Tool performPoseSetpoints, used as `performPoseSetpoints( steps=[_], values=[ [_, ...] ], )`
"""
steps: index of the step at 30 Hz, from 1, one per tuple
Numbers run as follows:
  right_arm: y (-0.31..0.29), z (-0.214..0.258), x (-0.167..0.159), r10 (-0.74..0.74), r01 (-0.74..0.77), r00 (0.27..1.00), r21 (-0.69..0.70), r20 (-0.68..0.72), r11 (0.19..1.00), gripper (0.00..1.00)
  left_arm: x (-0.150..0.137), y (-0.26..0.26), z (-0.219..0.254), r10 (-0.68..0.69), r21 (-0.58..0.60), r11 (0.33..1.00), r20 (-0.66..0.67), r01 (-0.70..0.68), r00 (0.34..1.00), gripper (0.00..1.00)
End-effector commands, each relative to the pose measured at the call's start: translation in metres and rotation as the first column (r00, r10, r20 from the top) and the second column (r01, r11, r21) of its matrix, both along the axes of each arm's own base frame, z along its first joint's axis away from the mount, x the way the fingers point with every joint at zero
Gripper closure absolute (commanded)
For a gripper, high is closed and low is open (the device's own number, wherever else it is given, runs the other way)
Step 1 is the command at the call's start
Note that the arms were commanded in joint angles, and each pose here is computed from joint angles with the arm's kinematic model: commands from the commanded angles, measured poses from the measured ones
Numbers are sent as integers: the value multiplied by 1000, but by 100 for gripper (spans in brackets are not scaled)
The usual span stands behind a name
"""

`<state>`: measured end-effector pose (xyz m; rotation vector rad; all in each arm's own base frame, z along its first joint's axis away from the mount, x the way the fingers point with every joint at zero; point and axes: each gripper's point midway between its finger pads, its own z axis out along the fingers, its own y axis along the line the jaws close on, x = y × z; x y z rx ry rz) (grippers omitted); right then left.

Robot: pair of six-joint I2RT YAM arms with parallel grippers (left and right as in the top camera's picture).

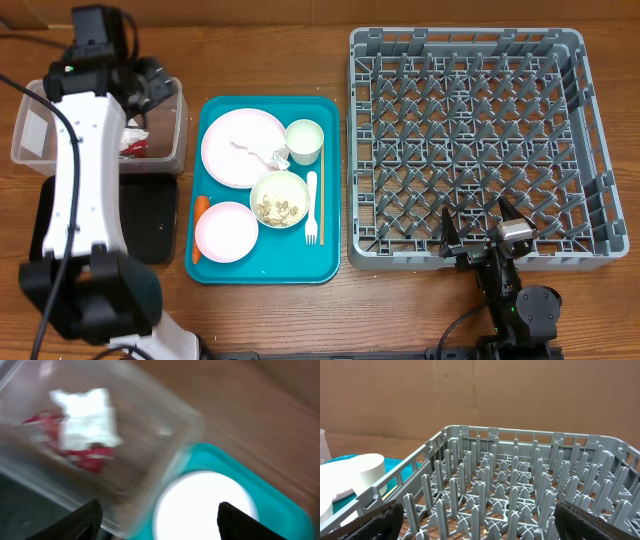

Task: Sort waste into correct bins and load items into the dishwasher rack
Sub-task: 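Return the left gripper to the plate and grasp remaining tissue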

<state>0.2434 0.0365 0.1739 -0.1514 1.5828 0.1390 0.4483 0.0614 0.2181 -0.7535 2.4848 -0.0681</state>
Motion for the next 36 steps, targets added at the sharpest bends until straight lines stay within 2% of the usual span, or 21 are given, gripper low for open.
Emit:
performPoseSetpoints(
  steps=[1, 2, 7, 11, 18, 24, 36],
  values=[
    [1, -2, 0, 6, -6, 1000, 2, 2, 1000, 0, -11, -73, 24, -264, -88, 960, 39, 266, 964, 28],
    [1, -2, 0, 6, -6, 1000, 2, 2, 1000, 0, -20, -94, 13, -315, -100, 945, -14, 312, 949, 36],
    [1, -2, 0, 6, -6, 1000, 3, 2, 1000, 0, -37, -139, -28, -397, -149, 915, -174, 374, 901, 33],
    [1, -2, 0, 6, -6, 1000, 2, 2, 1000, 0, -30, -162, -71, -355, -198, 930, -262, 310, 898, 34],
    [1, -2, 0, 6, -6, 1000, 2, 2, 1000, 0, -14, -165, -125, -224, -235, 961, -342, 148, 913, 34],
    [1, -2, 0, 6, -6, 1000, 2, 2, 1000, 0, -8, -165, -161, -123, -246, 969, -403, 22, 907, 27],
    [1, -2, 0, 6, -6, 1000, 2, 2, 1000, 0, -16, -165, -204, -102, -226, 974, -492, -13, 864, 28]
  ],
)
